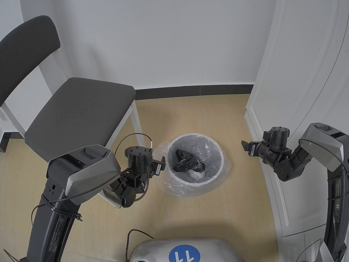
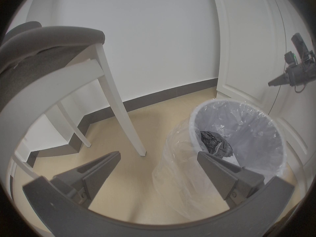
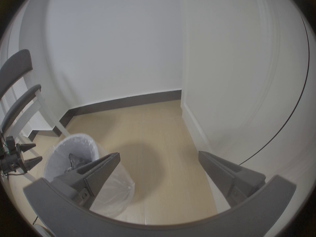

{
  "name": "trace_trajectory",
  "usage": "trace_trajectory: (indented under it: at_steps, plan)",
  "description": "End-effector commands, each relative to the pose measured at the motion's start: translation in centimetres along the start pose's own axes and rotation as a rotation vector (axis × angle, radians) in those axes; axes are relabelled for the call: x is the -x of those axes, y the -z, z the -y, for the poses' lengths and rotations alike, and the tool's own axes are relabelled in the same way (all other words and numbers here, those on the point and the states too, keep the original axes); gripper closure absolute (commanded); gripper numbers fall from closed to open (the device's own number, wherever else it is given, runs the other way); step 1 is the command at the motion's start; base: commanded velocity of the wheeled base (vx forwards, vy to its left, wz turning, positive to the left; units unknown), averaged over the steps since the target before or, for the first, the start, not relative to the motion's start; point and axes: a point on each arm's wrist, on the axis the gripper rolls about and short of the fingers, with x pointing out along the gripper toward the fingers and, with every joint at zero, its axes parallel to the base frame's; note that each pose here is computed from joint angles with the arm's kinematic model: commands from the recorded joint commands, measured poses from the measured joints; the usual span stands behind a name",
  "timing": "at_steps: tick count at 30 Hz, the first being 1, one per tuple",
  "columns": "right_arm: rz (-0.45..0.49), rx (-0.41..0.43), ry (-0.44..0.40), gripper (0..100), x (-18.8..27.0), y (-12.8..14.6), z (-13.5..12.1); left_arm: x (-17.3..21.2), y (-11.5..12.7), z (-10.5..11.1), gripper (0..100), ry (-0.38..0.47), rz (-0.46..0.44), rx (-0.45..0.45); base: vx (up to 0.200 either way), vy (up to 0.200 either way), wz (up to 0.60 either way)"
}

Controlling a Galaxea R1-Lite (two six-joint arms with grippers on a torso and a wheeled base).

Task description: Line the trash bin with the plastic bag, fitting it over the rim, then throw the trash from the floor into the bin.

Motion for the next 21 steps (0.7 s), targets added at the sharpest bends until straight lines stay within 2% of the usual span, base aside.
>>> trace_trajectory:
  at_steps: [1, 3, 5, 8, 10, 11, 15, 21]
  plan:
    - [-0.075, 0.018, -0.024, 0, -1.0, 3.2, -1.0, -0.9, 1.2, -0.1, 0, -0.008, -0.019, 0.008, 0.000, 0.000, 0.00]
    - [-0.104, 0.031, -0.049, 0, -1.8, 4.9, -2.2, -1.6, 1.5, 0.0, 0, -0.010, -0.034, 0.018, 0.000, 0.000, 0.00]
    - [-0.135, 0.046, -0.064, 0, -2.6, 6.4, -3.0, -2.2, 1.6, -0.6, 0, -0.017, -0.092, 0.008, 0.000, 0.000, 0.00]
    - [-0.186, 0.062, -0.077, 0, -3.4, 7.6, -3.8, -3.4, 1.1, -1.6, 0, -0.035, -0.136, 0.031, 0.000, 0.000, 0.00]
    - [-0.209, 0.066, -0.082, 0, -3.7, 7.6, -4.1, -3.9, 0.7, -1.9, 0, -0.043, -0.138, 0.041, 0.000, 0.000, 0.00]
    - [-0.257, 0.071, -0.097, 0, -4.1, 7.5, -4.3, -5.0, 1.1, -2.3, 0, -0.053, -0.164, 0.043, 0.000, 0.000, 0.00]
    - [-0.328, 0.074, -0.135, 0, -4.9, 7.0, -4.9, -6.7, 1.6, -2.5, 0, -0.063, -0.193, 0.040, 0.000, 0.000, 0.00]
    - [-0.398, 0.084, -0.161, 0, -6.1, 7.0, -5.8, -8.1, 2.5, -1.8, 0, -0.048, -0.251, 0.021, 0.000, 0.000, 0.00]
